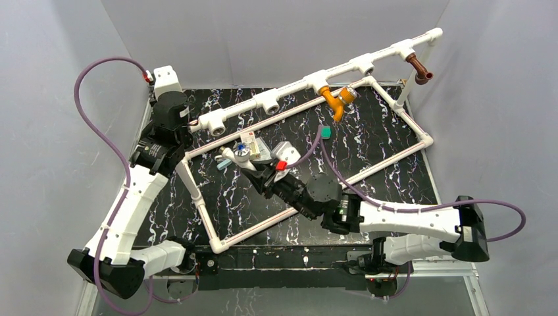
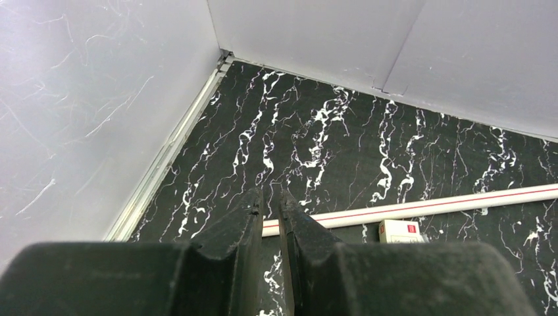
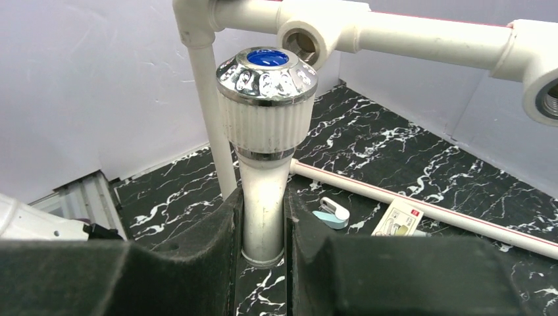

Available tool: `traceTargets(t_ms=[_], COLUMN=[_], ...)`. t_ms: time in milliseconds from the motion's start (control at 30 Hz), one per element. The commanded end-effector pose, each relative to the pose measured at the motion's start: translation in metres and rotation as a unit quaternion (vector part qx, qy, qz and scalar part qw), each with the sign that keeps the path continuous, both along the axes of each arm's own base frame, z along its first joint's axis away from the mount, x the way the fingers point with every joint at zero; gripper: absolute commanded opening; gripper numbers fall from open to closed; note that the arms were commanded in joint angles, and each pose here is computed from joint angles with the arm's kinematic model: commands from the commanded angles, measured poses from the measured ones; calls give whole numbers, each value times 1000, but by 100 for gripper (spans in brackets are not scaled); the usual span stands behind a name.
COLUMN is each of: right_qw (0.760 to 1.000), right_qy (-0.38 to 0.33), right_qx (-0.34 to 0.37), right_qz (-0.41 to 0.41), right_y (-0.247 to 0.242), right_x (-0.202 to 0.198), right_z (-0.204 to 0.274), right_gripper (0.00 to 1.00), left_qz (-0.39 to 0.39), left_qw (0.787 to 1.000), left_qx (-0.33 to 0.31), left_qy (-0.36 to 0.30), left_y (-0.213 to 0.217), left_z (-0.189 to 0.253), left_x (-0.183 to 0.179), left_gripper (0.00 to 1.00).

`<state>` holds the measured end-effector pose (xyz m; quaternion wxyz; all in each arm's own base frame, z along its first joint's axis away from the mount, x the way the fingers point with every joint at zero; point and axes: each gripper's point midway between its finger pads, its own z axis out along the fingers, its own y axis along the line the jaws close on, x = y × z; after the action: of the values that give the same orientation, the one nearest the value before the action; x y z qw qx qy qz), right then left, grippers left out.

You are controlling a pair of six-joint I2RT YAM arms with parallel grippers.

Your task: Install the water faucets

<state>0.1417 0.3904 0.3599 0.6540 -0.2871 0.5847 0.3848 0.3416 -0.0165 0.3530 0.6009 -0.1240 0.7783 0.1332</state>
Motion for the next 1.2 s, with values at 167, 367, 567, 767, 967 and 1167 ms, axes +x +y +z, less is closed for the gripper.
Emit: traceTargets(t_ms=[167, 367, 567, 767, 967, 1167], right_qw=[987, 970, 959, 936, 930, 931], right_qy=[-104, -179, -231, -271, -266, -257], right_qx=[55, 20, -30, -65, -86, -93], right_qz=[-108, -164, -163, -214, -240, -243], right_y=[-6, -6, 7, 8, 10, 13], right_x=[2, 4, 3, 10, 17, 18], right_z=[66, 70, 65, 63, 63, 64], right_gripper=[1, 1, 1, 1, 1, 1], left_qz=[-4, -11, -15, -17, -17, -18], left_qw=[986, 985, 985, 985, 985, 985], left_qx=[51, 42, 34, 38, 40, 42], left_qy=[156, 169, 169, 170, 169, 166], left_y=[7, 3, 1, 1, 3, 3], left_z=[-86, -100, -102, -101, -100, -97], left_x=[-28, -30, -32, -32, -33, -33], left_gripper=[14, 12, 12, 11, 11, 11])
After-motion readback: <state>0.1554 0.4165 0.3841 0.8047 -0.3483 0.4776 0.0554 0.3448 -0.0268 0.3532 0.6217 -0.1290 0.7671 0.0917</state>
